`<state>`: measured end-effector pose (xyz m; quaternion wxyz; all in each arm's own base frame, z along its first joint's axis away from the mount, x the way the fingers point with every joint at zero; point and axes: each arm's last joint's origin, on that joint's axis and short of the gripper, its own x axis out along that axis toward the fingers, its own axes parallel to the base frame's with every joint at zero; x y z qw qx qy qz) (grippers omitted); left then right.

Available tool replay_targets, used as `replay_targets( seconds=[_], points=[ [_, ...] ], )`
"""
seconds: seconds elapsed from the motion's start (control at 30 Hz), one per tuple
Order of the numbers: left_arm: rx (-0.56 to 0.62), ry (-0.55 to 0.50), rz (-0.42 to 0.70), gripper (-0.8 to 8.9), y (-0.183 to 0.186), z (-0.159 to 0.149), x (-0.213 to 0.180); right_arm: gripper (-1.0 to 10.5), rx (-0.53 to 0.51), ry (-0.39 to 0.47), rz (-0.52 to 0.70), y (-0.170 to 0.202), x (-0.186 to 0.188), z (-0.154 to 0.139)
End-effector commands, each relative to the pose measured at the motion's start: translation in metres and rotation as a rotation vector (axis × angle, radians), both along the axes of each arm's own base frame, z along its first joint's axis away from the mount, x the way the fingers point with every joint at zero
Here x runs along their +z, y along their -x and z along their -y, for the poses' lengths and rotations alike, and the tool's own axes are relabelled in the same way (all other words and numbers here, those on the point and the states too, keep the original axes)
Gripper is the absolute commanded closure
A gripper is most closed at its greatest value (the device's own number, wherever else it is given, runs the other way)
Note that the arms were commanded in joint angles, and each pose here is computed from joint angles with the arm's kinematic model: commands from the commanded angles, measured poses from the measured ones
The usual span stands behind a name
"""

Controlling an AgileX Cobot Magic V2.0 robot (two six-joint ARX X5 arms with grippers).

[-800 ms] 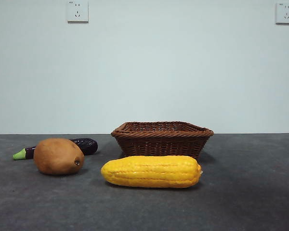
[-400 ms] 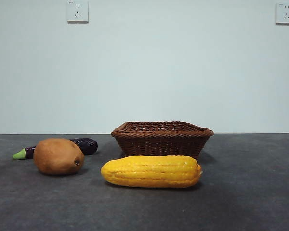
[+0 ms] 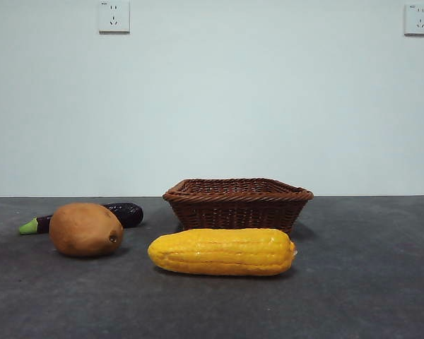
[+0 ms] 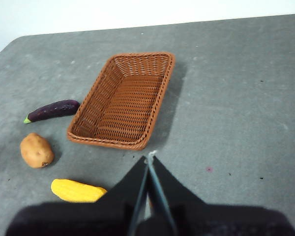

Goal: Help me put the vegetables on the table into the basket

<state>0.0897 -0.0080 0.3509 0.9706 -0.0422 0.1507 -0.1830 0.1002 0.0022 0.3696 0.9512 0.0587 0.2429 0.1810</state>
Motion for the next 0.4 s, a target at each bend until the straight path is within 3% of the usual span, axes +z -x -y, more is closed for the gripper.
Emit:
replay_targets(
  seconds=[0.03,0.4],
  points=[
    [-0.029,-0.025,0.008,8.20,0.0006,0.0015,0.0075,9.6,0.015,0.017,0.003,-0.0008,0.0031,-0.0001],
    [-0.062,-0.041,-0.032,7.99,-0.0092,0.0033,0.0122,9.4,0.030,0.013,-0.010,-0.0015,0.0020,-0.0004]
  ],
)
